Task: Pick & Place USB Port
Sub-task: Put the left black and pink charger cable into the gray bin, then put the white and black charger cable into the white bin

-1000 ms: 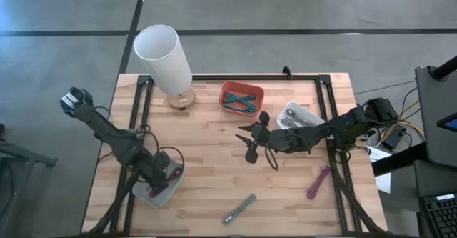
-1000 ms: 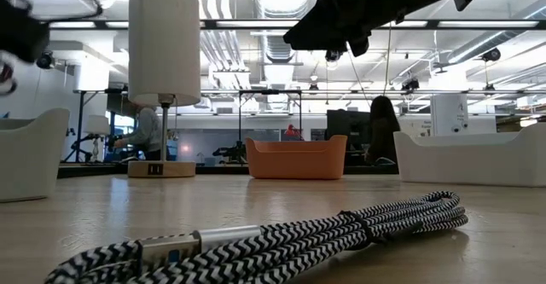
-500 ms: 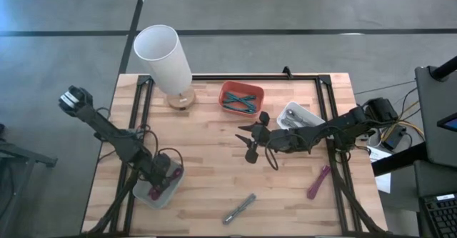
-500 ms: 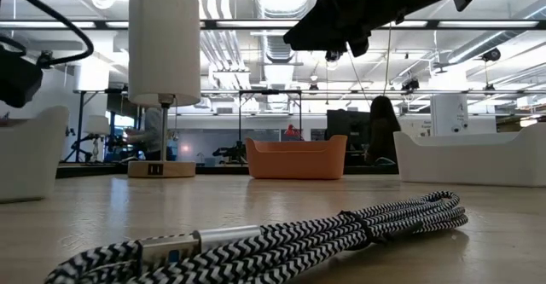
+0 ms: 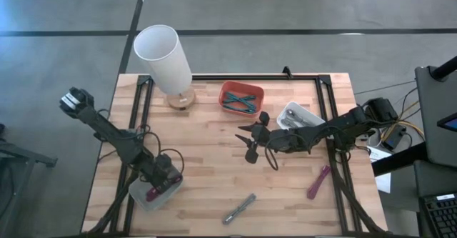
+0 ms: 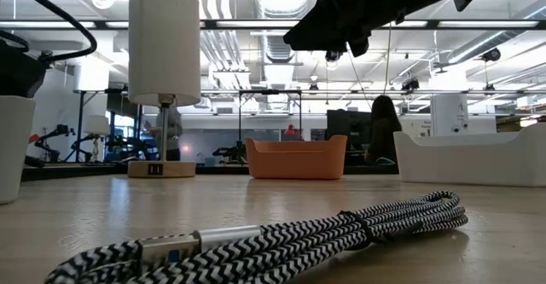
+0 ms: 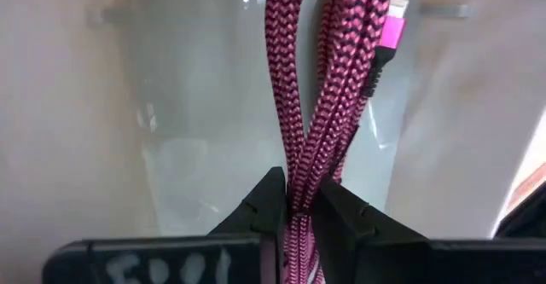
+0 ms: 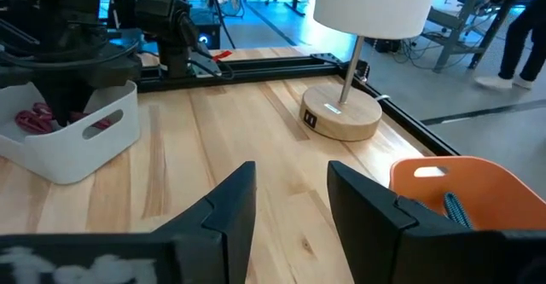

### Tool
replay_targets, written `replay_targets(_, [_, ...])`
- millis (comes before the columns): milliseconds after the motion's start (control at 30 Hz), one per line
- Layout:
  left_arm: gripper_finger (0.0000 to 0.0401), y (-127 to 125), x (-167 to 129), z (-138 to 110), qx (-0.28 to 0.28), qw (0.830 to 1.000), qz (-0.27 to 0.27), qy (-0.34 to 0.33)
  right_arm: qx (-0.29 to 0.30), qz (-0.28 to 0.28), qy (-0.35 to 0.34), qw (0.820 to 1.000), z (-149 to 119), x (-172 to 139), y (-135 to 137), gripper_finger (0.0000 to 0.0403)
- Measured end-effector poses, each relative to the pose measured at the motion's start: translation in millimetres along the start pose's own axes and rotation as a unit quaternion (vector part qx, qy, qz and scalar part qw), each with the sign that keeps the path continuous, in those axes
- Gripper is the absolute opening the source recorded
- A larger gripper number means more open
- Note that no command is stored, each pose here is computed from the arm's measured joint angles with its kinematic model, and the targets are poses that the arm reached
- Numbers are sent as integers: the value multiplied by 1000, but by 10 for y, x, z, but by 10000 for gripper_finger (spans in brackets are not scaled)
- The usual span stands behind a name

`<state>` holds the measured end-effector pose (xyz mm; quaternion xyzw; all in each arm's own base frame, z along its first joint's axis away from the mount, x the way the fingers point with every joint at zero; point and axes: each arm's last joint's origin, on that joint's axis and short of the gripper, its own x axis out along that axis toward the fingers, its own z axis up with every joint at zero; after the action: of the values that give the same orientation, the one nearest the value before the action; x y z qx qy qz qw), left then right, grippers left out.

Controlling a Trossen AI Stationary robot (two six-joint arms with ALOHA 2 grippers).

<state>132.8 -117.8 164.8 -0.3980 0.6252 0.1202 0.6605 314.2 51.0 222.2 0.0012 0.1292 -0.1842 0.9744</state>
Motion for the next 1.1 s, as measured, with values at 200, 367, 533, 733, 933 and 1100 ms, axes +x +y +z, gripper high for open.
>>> replay_targets(200, [46, -33, -36, 4, -2, 1000, -1, -2, 0, 0, 1, 1000, -1, 0, 0, 143])
replay_targets(367, [46, -90, -89, 6, -2, 1000, -8, -4, 0, 0, 1, 1000, -1, 0, 0, 137])
replay_targets(533, [46, -127, -147, 3, -3, 1000, -3, -3, -13, 15, 3, 1000, -3, 0, 8, 141])
replay_targets(733, [46, -200, -307, 1, -5, 1000, 15, 0, -39, 151, 16, 988, -19, -12, 85, 155])
replay_targets(933, [46, -405, -639, 28, 56, 994, 15, -96, -42, 295, 57, 953, -86, -66, 176, 162])
replay_targets(1100, [46, -617, -980, 63, 141, 967, 1, -214, -42, 332, 114, 935, -192, -132, 238, 160])
